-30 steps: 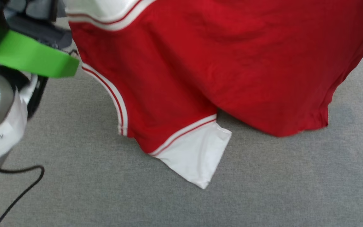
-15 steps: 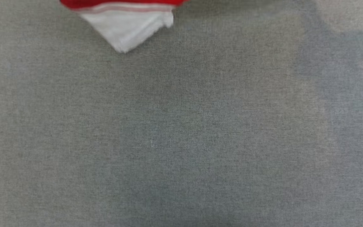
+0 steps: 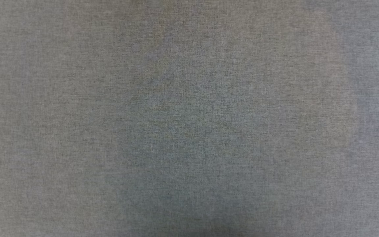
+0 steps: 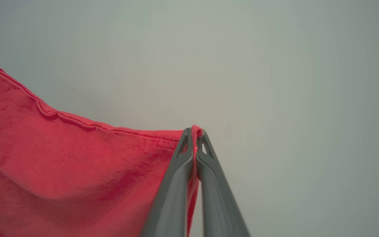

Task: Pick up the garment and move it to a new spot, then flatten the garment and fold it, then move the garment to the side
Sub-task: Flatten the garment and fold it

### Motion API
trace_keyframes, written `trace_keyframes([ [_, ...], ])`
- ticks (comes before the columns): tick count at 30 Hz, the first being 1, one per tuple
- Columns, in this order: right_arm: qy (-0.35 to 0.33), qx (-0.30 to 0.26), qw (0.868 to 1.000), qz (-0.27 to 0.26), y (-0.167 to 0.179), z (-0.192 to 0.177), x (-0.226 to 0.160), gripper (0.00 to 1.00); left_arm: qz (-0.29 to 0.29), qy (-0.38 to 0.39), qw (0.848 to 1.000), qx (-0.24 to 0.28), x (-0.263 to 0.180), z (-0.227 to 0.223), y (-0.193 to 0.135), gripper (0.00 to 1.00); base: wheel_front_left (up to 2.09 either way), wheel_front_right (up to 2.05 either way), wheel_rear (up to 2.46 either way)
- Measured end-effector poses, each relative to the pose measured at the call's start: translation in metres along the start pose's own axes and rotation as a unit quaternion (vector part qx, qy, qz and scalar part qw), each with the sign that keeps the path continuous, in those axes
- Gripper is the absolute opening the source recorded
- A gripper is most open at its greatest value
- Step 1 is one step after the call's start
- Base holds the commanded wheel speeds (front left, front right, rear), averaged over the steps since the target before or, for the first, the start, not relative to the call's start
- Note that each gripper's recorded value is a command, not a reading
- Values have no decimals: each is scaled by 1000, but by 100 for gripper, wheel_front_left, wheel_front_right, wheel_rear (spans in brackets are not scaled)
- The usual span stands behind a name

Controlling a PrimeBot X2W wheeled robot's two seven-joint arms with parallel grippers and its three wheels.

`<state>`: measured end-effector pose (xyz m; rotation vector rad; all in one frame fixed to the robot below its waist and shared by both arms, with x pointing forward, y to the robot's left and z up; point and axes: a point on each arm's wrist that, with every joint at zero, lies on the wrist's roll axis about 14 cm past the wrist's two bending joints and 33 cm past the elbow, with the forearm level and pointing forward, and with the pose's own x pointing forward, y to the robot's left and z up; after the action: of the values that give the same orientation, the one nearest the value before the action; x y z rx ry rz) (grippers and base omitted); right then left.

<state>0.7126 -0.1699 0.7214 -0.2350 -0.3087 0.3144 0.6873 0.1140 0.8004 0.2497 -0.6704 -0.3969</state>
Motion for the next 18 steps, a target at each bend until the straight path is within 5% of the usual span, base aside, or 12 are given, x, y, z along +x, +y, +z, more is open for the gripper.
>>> trace_keyframes([
  [9, 96, 28, 994, 53, 46, -82, -42, 0, -7, 89, 995, -43, -69, -68, -19, 0, 0, 0, 0],
  [18, 195, 68, 971, 123, 100, -137, -141, 0, -7, 195, 977, -80, -194, -93, -57, 0, 0, 0, 0],
])
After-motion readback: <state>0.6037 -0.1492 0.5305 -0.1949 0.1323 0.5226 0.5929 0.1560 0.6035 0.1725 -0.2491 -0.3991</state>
